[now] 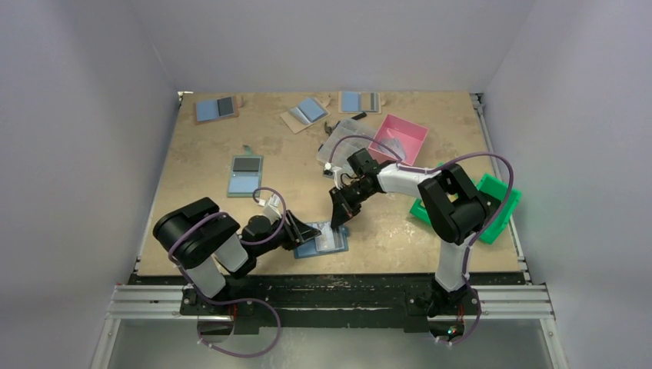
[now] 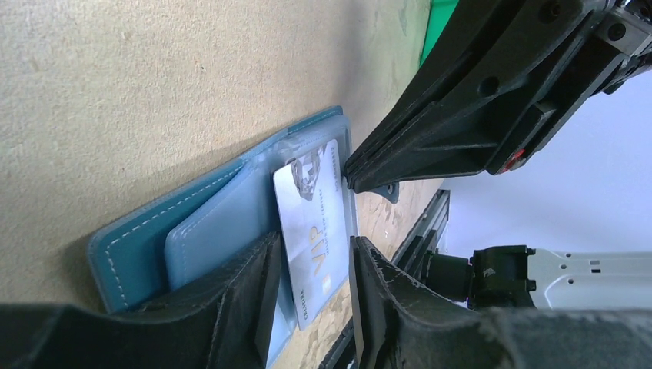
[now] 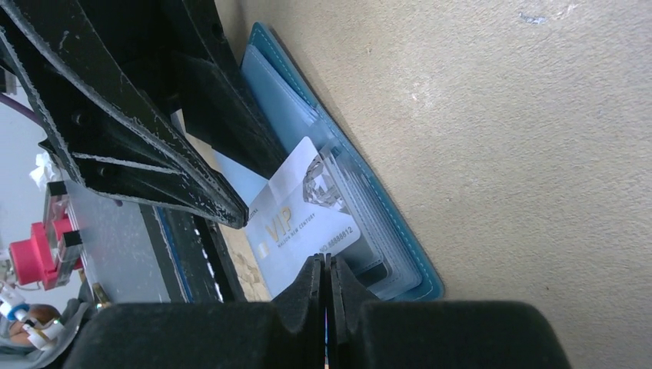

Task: Take the credit cards out of the card holder
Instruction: Remove the credit card from the card holder.

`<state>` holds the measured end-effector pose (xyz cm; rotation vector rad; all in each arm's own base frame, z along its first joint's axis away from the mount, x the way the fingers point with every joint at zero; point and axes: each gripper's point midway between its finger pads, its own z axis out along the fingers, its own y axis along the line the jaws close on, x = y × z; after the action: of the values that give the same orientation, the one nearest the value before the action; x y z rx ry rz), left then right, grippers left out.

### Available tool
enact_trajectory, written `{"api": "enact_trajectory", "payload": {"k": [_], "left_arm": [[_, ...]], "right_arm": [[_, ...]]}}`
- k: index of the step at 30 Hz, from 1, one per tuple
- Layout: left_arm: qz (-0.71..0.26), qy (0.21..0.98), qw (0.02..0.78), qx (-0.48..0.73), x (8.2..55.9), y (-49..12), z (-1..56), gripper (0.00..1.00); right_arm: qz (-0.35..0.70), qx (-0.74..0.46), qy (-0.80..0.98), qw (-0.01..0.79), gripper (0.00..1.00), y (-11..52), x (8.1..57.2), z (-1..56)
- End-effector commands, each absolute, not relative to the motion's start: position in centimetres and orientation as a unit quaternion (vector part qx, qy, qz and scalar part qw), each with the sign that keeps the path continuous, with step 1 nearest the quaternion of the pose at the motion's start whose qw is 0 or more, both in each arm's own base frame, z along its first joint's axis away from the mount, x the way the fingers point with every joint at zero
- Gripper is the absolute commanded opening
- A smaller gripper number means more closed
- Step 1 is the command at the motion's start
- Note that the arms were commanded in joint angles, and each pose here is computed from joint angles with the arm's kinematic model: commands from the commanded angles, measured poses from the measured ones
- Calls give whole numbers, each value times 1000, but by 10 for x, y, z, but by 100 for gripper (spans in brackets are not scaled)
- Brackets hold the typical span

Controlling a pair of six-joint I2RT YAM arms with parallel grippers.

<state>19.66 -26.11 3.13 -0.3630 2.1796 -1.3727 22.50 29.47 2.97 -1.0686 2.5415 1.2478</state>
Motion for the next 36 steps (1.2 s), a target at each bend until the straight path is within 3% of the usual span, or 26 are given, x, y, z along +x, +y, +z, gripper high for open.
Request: {"api": "enact_trajectory", "payload": {"k": [1, 9, 13, 16, 21, 36], "left_arm": [[-496, 819, 251, -145, 193, -258, 17, 42], [-486, 826, 240, -154, 192, -257, 6, 40], [-485, 826, 243, -155, 193, -256, 7, 25], [-486, 824, 249, -152, 194, -256, 9, 1], [-478, 827, 258, -143, 193, -249, 8, 0], [-376, 868, 311, -89, 201, -214, 27, 0]], "right_arm": [[345, -359, 865, 61, 0, 281, 235, -1], [341, -360, 867, 55, 0, 281, 233, -4], [340, -360, 867, 54, 0, 281, 233, -5], [341, -361, 866, 54, 0, 281, 233, -4], [351, -365, 860, 58, 0, 285, 234, 2], [360, -388, 846, 69, 15, 285, 238, 14]]}}
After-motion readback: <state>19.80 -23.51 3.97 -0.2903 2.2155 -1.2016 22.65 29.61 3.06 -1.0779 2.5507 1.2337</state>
